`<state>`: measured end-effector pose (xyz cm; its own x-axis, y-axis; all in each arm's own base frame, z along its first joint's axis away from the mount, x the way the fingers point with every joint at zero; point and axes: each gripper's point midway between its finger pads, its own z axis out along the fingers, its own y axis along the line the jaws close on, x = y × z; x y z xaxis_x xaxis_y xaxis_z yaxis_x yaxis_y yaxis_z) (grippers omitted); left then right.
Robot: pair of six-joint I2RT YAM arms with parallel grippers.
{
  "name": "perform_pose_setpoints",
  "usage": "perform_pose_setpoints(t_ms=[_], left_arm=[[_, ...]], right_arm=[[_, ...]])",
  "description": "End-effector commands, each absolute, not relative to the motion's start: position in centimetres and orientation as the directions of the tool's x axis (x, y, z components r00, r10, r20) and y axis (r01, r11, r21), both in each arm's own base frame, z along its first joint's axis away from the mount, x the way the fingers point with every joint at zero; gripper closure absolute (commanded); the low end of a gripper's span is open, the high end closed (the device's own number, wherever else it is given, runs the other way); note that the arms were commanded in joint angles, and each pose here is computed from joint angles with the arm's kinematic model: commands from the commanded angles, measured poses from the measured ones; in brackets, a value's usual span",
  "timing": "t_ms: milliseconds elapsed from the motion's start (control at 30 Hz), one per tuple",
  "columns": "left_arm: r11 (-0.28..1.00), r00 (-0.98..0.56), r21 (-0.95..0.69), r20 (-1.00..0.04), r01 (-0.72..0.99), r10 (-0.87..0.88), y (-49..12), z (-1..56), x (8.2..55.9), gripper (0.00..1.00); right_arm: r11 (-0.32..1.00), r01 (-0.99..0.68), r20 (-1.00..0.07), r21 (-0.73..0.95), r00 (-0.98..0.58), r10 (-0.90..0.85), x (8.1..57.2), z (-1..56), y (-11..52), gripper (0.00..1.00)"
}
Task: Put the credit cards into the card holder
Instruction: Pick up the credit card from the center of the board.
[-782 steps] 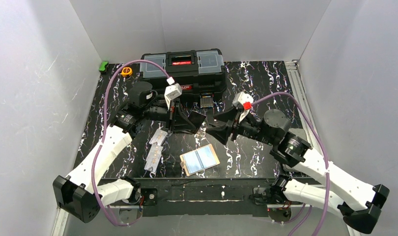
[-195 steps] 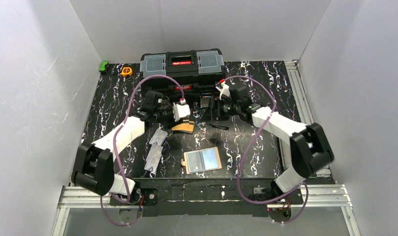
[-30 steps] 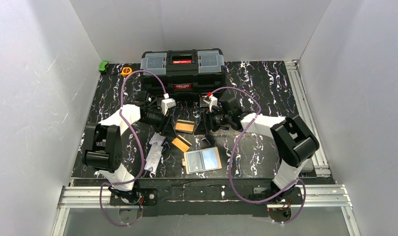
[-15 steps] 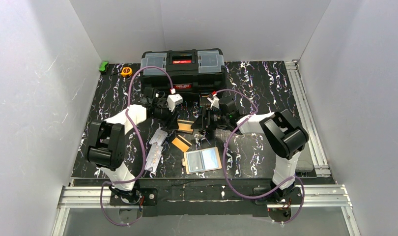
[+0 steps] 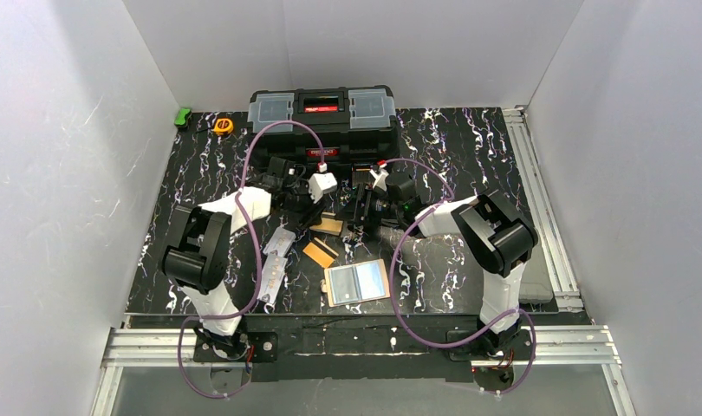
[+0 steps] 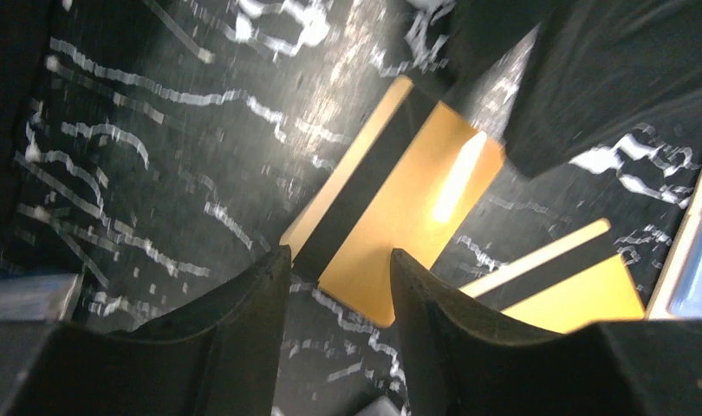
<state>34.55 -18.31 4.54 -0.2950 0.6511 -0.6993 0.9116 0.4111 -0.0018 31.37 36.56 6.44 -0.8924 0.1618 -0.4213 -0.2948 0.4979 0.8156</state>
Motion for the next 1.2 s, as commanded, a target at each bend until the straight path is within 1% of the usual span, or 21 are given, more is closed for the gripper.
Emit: perform_pose_setpoints(t_ms=[0,167,367,567,667,900,1000,1167], left_arm=[[0.383,-0.248,0.05,-0.684,0.922,0.686,-18.9,3.7,35.0,0.55],[0.351,-0.228,0.053,-0.667,0.935,0.709,-19.5,2.9,34.4,0.55],[0.315,-0.224,0.021,-0.659,0.949,0.718,-19.8,3.0,33.2,0.56],[0.387,-0.27,0.023,-0.677,0.922,0.685,-19.1,5.9,34.6,0.56],[0.415,-0.263,0.065,-0.684,0.907,0.681,-18.0,6.6,35.9,0.55],[0.412,-0.232,0.134,-0.655,0.901,0.72,-17.1,5.1,36.5,0.55],[0.391,-0.206,0.161,-0.639,0.906,0.741,-17.3,4.5,36.5,0.55],[0.351,-0.18,0.158,-0.629,0.923,0.756,-18.2,3.9,35.8,0.55]], right_arm=[[0.483,-0.298,-0.431,0.823,-0.882,0.191,31.7,6.6,36.9,0.32],[0.486,-0.279,-0.414,0.828,-0.889,0.196,31.6,6.1,36.9,0.32],[0.488,-0.252,-0.39,0.836,-0.898,0.205,31.4,5.3,36.8,0.33],[0.479,-0.255,-0.39,0.84,-0.898,0.206,31.5,5.3,37.1,0.33],[0.476,-0.254,-0.387,0.842,-0.899,0.204,31.5,5.3,37.4,0.33],[0.47,-0.255,-0.385,0.845,-0.901,0.202,31.4,5.4,37.7,0.34],[0.467,-0.254,-0.383,0.847,-0.901,0.204,31.5,5.4,37.8,0.34],[0.46,-0.25,-0.378,0.852,-0.902,0.21,31.6,5.4,37.9,0.34]])
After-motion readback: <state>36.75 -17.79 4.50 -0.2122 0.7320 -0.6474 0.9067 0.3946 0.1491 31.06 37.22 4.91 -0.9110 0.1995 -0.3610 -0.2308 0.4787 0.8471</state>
